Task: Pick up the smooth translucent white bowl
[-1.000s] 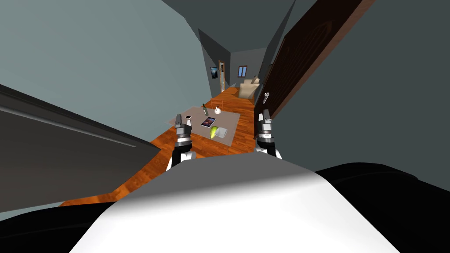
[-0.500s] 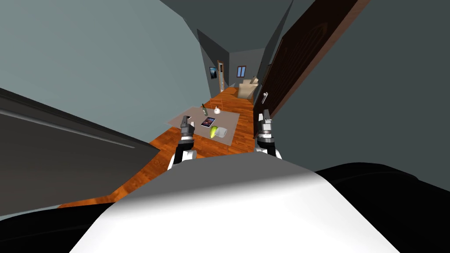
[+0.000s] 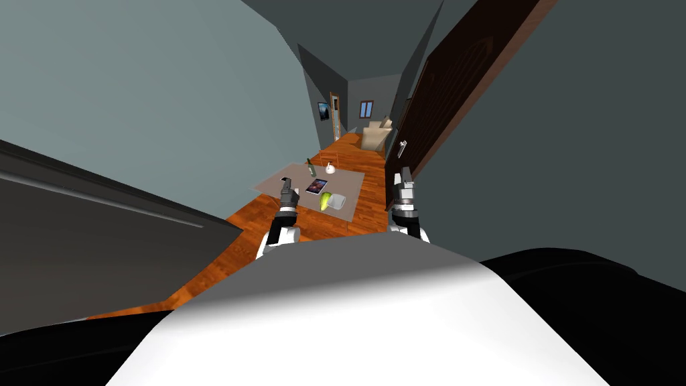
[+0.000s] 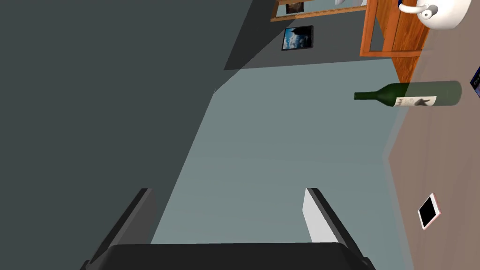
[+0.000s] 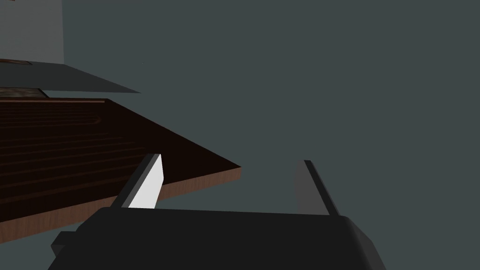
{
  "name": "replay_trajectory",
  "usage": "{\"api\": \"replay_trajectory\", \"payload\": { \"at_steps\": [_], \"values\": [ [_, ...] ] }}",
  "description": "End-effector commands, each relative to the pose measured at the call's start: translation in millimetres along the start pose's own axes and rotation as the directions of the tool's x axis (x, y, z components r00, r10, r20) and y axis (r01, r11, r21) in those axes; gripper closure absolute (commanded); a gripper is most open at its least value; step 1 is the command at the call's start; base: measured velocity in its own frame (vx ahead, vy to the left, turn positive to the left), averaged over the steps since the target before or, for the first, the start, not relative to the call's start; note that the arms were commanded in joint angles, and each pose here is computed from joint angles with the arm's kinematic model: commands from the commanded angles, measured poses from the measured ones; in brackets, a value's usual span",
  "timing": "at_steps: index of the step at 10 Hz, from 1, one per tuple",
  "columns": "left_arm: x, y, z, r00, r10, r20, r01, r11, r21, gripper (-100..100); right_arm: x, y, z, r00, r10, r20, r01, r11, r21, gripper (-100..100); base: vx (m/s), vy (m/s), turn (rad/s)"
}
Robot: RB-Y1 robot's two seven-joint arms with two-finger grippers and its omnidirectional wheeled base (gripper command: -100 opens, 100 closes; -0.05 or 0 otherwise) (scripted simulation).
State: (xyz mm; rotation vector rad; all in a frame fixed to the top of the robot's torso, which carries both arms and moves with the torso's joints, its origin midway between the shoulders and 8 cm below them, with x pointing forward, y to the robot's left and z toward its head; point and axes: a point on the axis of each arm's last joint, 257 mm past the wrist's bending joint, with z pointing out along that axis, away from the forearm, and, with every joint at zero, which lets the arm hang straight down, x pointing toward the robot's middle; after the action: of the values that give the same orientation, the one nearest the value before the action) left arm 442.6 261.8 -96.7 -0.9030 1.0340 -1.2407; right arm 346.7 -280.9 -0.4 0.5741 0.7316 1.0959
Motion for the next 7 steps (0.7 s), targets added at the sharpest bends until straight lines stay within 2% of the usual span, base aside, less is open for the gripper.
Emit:
{"api": "replay_trajectory", "payload": {
  "at_steps": [1, 4, 5, 6, 7],
  "values": [
    [3.4, 19, 3.1, 1.0, 0.007, -0.011, -0.008, 0.998, -0.058, -100, 0, 0, 0.0, 1.0, 0.0, 0.0, 0.0, 1.0, 0.0, 0, -0.008, 0.009, -0.032],
    [8.8, 52, 7.6, 0.999, 0.016, -0.029, -0.021, 0.988, -0.153, -100, 0, 0, 0.0, 1.0, 0.0, 0.0, 0.0, 1.0, 0.0, 0, -0.012, 0.012, -0.038],
    [8.9, 55, 7.0, 0.999, 0.016, -0.03, -0.021, 0.986, -0.166, -100, 0, 0, 0.0, 1.0, 0.0, 0.0, 0.0, 1.0, 0.0, 0, -0.005, 0.006, -0.021],
    [11.8, 71, 8.8, 0.999, 0.02, -0.038, -0.027, 0.978, -0.207, -100, 0, 0, 0.0, 1.0, 0.0, 0.0, 0.0, 1.0, 0.0, 0, -0.004, 0.006, -0.047],
    [12.0, 74, 8.1, 0.999, 0.019, -0.039, -0.027, 0.975, -0.22, -100, 0, 0, 0.0, 1.0, 0.0, 0.0, 0.0, 1.0, 0.0, 0, -0.003, 0.006, -0.022]
  ]
}}
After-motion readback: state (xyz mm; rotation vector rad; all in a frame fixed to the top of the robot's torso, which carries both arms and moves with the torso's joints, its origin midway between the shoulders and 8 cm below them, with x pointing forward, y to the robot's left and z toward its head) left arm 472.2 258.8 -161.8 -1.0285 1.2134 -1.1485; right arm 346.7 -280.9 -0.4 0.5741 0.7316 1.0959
